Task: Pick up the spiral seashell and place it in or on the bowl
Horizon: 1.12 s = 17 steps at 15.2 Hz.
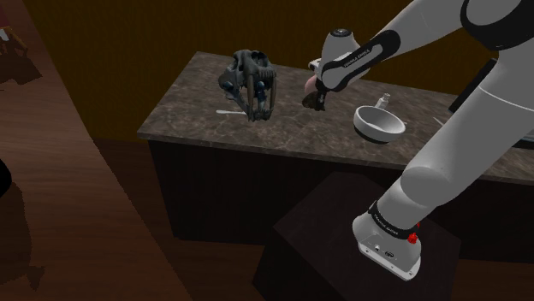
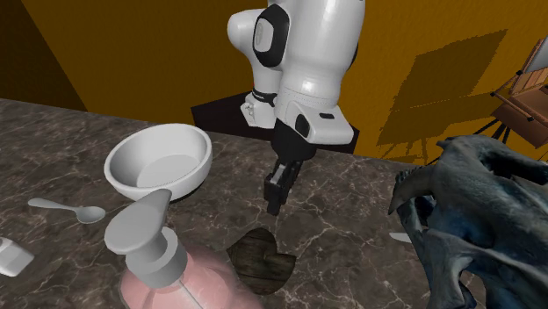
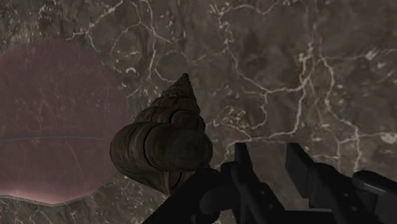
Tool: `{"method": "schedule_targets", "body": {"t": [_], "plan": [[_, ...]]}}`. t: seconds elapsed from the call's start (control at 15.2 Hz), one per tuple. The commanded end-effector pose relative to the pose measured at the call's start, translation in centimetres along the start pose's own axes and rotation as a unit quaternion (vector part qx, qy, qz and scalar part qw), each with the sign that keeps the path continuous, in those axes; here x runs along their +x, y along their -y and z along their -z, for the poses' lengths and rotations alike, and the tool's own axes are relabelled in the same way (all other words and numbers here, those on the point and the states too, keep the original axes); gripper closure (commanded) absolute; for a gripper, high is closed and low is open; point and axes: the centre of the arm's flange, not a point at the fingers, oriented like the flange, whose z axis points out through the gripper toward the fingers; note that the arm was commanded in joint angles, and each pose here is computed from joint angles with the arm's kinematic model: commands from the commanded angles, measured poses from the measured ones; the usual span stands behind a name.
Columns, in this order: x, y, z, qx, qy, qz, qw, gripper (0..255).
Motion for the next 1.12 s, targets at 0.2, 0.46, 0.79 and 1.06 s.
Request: {"method": "schedule_targets", "body": {"t": [0.2, 0.46, 0.79, 1.06], "plan": [[0.0, 0.0, 0.0, 0.000, 0.000, 0.000, 1.0000, 255], [0.0, 0.0, 0.0, 0.000, 0.000, 0.000, 1.0000, 255], [0.0, -7.1, 0.4, 0.074, -0.020, -0.232, 0.9696, 0], [-3.1, -13.5, -0.4, 0.143, -0.038, -0.450, 0.8804, 0]]}}
